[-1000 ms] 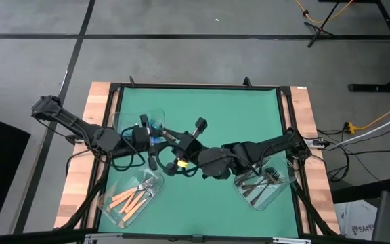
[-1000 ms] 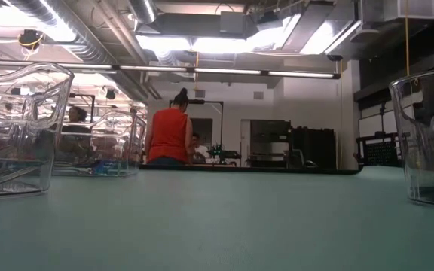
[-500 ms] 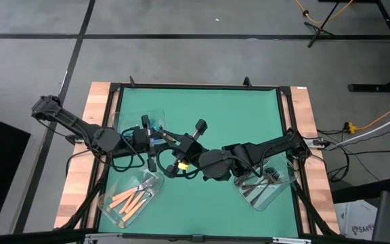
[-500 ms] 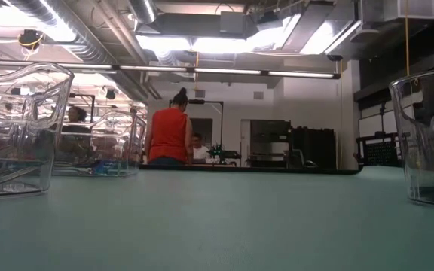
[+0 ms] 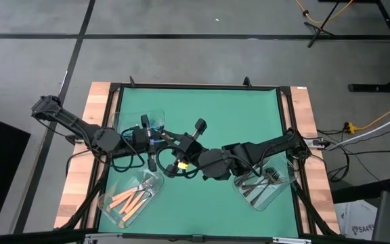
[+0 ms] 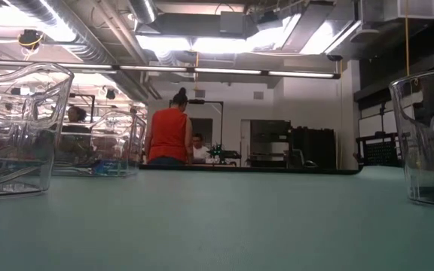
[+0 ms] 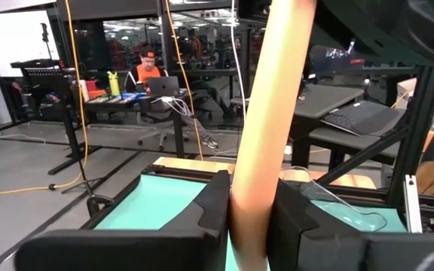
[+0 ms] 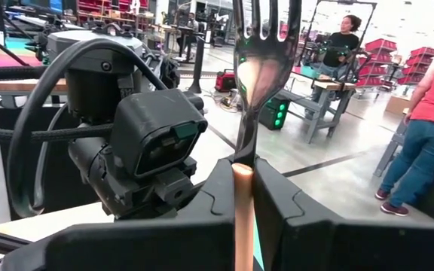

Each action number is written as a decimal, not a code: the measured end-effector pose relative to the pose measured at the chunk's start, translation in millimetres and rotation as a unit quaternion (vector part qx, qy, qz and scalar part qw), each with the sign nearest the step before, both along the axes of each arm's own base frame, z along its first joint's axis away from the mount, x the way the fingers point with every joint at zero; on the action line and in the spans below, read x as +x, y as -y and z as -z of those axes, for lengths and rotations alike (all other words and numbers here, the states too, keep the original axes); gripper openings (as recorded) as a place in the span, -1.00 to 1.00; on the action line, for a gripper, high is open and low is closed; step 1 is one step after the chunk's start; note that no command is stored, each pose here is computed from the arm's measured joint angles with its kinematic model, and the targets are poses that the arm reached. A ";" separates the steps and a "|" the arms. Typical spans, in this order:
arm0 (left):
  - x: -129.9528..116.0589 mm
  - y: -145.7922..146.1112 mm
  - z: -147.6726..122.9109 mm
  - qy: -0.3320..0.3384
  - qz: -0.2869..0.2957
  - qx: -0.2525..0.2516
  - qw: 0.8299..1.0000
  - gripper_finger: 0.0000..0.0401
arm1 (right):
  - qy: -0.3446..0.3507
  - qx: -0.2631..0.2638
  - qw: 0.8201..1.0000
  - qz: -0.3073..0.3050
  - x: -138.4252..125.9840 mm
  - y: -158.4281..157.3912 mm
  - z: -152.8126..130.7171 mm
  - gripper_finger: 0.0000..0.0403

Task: Sort silverware by color (type)
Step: Put the yellow fork into the bottom left transparent bin

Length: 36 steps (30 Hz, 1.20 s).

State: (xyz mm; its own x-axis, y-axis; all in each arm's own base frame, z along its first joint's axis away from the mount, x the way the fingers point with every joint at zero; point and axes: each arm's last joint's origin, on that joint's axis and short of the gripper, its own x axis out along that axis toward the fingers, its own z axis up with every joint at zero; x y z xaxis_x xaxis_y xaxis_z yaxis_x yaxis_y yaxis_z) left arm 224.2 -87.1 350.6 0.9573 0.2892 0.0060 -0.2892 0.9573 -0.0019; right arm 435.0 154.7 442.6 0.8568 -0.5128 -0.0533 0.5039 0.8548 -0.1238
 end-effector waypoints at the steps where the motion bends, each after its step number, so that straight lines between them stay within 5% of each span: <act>1: 0.0 0.0 0.0 0.000 0.000 0.000 1.000 -0.77 | 0.000 0.000 1.000 -0.002 0.1 -0.1 0.0 -0.95; 9: 0.0 -0.1 0.6 -0.003 0.000 0.001 1.000 -0.78 | -0.003 -0.002 1.000 -0.003 0.1 -0.2 0.2 -0.92; 22: -0.2 0.1 4.4 -0.017 0.000 -0.007 1.000 -0.78 | -0.045 -0.049 0.998 -0.009 -6.8 -5.3 -0.1 -0.39; 30: -5.3 8.6 15.7 -0.056 0.020 -0.045 0.997 -0.78 | -0.113 -0.095 0.989 -0.023 -57.1 -22.8 -20.6 -0.36; 36: -16.2 22.1 34.0 -0.125 0.059 -0.127 0.982 -0.77 | -0.151 -0.101 0.982 -0.059 -100.9 -34.6 -32.4 -0.36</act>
